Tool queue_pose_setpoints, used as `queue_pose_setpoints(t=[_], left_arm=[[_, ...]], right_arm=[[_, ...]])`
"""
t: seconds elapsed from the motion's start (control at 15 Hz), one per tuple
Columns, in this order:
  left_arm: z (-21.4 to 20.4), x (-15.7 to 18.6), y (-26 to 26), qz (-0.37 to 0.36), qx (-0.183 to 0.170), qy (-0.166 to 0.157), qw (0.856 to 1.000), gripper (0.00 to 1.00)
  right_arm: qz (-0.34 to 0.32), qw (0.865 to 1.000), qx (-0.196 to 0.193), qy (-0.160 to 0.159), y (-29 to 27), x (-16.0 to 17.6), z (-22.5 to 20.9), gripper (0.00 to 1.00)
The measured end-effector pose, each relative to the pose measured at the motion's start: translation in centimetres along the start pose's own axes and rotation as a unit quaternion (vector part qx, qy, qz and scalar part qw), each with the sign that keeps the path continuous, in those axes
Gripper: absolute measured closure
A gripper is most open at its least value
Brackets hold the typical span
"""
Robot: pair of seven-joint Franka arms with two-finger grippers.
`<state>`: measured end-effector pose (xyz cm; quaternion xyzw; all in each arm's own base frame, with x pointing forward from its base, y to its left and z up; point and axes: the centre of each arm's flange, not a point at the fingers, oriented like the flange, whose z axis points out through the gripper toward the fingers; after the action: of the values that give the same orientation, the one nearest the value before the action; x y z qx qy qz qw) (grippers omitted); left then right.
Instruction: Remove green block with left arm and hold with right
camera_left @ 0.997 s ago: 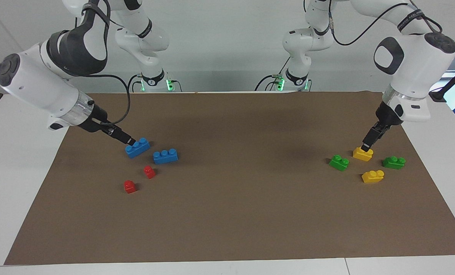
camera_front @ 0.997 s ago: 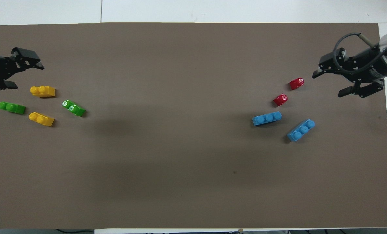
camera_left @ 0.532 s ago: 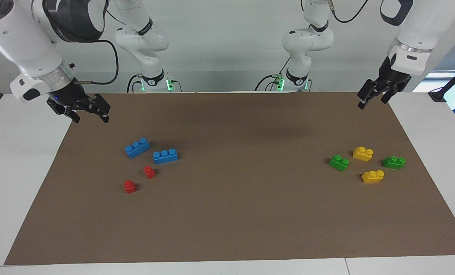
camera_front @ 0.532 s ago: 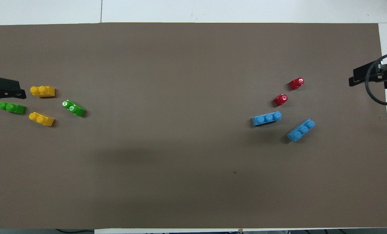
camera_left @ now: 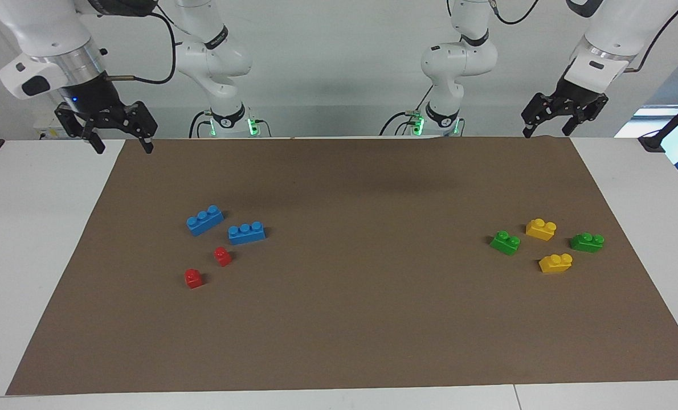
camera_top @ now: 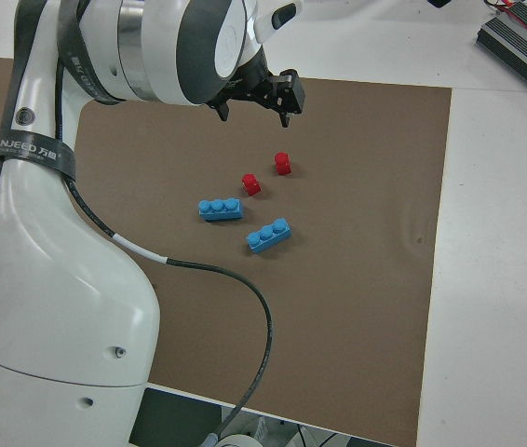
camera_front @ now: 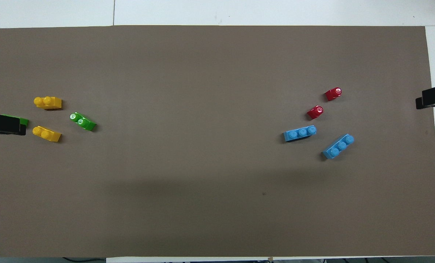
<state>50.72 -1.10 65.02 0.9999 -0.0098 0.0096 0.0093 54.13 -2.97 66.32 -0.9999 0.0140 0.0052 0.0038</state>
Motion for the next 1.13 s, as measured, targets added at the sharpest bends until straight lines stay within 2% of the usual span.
queue_pose_setpoints(t=[0.2, 0.47, 0.93, 1.13], left_arm=[[-1.5, 0.0, 0.0, 0.001, 0.0, 0.014, 1.0, 0.0], [-1.7, -0.1, 0.1, 0.001, 0.0, 0.011, 1.0, 0.0], [0.5, 0.4, -0.8, -0.006, -0.002, -0.032, 0.999, 0.0], [0.4, 0.3, -0.8, -0.006, -0.002, -0.034, 0.999, 0.0]], right_arm=[[0.007, 1.0, 0.002, -0.026, 0.8, -0.1, 1.1, 0.0], [0.01, 1.0, 0.002, -0.029, 1.1, 0.0, 1.2, 0.0], [0.01, 1.0, 0.001, -0.019, 1.0, 0.4, 1.6, 0.0], [0.01, 1.0, 0.001, -0.019, 1.0, 0.4, 1.8, 0.0]])
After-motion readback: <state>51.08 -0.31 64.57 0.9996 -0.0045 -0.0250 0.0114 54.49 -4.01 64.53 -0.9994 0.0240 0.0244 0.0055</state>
